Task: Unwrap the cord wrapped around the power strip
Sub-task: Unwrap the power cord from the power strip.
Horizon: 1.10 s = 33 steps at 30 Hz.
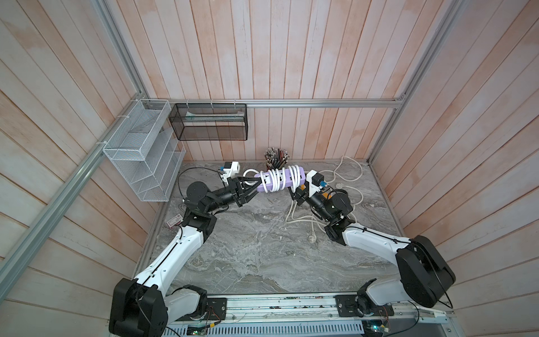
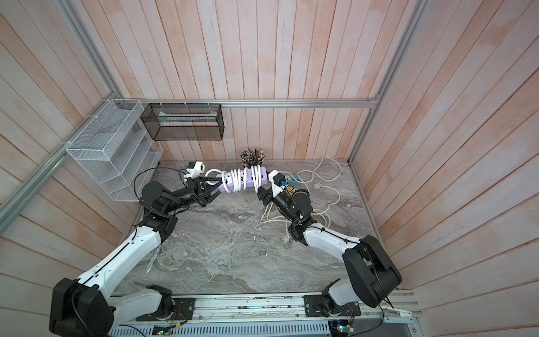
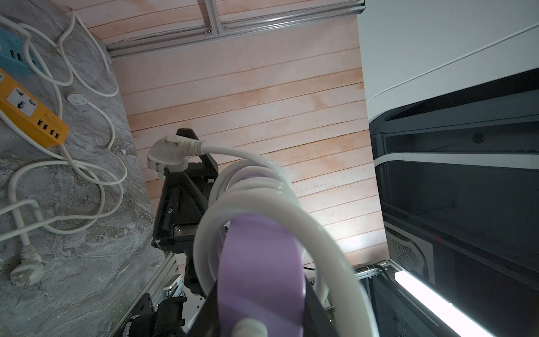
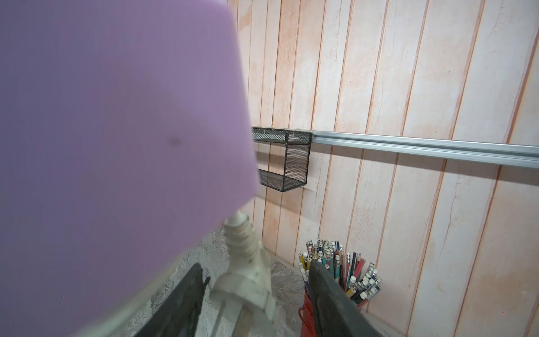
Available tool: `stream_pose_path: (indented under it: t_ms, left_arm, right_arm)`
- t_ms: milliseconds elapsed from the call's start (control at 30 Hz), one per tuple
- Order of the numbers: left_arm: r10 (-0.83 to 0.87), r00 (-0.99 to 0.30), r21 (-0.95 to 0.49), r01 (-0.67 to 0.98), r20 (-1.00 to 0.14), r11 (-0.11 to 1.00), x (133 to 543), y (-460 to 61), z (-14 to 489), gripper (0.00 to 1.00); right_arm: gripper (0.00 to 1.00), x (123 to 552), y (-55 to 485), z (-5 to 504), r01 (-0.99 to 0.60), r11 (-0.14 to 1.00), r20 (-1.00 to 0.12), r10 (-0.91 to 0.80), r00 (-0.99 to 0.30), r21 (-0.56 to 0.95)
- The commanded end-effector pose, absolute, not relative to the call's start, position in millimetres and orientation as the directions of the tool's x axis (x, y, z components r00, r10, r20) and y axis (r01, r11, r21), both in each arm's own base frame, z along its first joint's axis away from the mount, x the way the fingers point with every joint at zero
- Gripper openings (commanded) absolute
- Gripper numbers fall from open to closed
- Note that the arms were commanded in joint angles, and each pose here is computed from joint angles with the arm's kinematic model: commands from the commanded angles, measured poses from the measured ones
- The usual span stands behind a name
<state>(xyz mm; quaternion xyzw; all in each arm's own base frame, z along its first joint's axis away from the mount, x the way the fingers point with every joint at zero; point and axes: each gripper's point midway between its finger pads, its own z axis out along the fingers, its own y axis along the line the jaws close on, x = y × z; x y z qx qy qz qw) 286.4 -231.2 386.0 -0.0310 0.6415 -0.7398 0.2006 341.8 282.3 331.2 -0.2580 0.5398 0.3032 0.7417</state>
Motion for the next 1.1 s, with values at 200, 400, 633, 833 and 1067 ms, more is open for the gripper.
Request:
stream_pose_path:
  t_ms: [200, 400, 633, 833, 1067]
  left_arm:
    - [-0.359, -0.889, -0.927, 0.351, -0.285, -0.132, 274.8, -227.9, 410.9, 0.0]
    - [-0.359, -0.889, -0.928, 0.349, -0.285, -0.129, 275.1, -228.0, 409.4, 0.0]
    - [-0.36, -0.889, -0.929, 0.349, -0.285, -0.127, 276.6, -228.4, 408.1, 0.0]
    - [-0.356, -0.891, -0.931, 0.343, -0.282, -0.121, 277.2, -229.0, 403.6, 0.0]
    - [-0.358, -0.897, -0.941, 0.318, -0.259, -0.116, 280.1, -229.4, 388.6, 0.0]
  right_arm:
    - [0.46, 344.7, 289.5, 347.7, -0.743, 0.667, -0.943, 0.217, 0.254, -0.046]
    - [0.33, 344.5, 289.1, 348.9, -0.742, 0.668, -0.943, 0.219, 0.252, -0.043]
    - [0.2, 342.3, 280.8, 347.6, -0.719, 0.694, -0.947, 0.201, 0.251, -0.044]
    - [0.19, 343.6, 266.0, 347.1, -0.678, 0.733, -0.954, 0.168, 0.248, -0.047]
    - [0.18, 346.0, 246.5, 353.2, -0.657, 0.751, -0.96, 0.126, 0.25, -0.072]
